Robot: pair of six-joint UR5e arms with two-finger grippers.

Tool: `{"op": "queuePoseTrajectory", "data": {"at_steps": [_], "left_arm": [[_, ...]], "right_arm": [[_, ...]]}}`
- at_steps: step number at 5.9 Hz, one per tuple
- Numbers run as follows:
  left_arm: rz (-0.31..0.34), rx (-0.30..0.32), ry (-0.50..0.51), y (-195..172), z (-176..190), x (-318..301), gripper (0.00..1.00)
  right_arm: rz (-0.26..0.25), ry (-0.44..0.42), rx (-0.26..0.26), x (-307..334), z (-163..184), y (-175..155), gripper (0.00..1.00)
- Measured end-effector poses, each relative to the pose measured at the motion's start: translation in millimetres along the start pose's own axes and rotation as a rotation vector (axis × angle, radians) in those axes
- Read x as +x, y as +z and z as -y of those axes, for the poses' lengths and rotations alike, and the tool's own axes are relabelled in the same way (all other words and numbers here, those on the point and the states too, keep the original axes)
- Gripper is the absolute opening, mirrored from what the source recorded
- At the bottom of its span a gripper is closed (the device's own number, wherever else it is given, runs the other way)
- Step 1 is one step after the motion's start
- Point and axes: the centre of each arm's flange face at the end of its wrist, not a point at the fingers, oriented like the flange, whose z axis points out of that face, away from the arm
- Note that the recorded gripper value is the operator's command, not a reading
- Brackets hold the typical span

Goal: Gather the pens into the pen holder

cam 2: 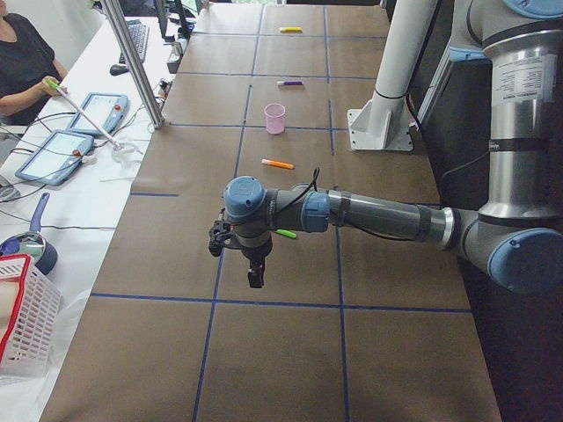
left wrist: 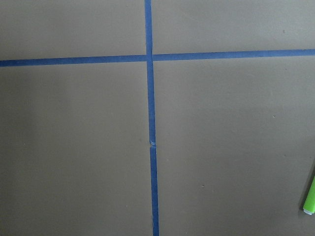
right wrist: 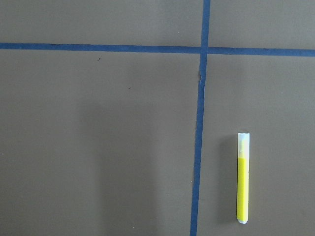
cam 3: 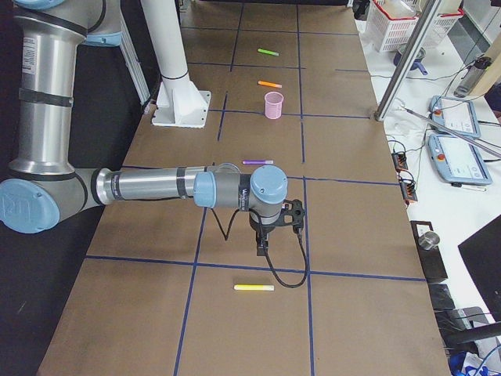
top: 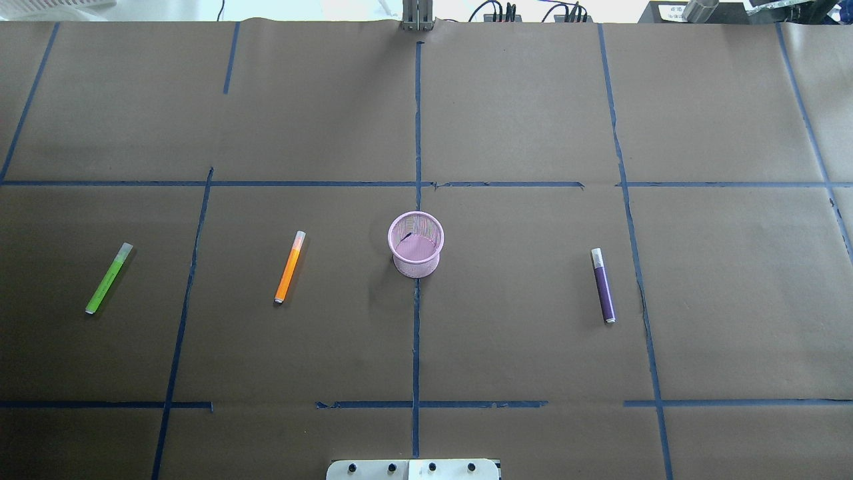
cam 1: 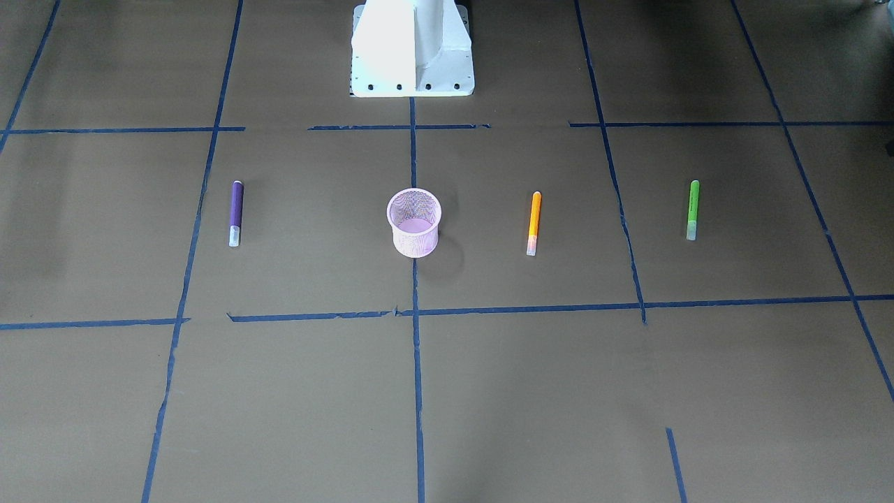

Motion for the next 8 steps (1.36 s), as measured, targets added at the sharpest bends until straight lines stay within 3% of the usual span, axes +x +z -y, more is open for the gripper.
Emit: {"op": "queuePoseTrajectory", "data": {"at_steps": [8], "left_arm": [[-0.021, 0.007, 0.064, 1.6, -9.0, 12.2, 1.00]], "right_arm": [[-0.004, -0.028, 0.006, -2.5, -5.9, -0.9, 1.00]]}}
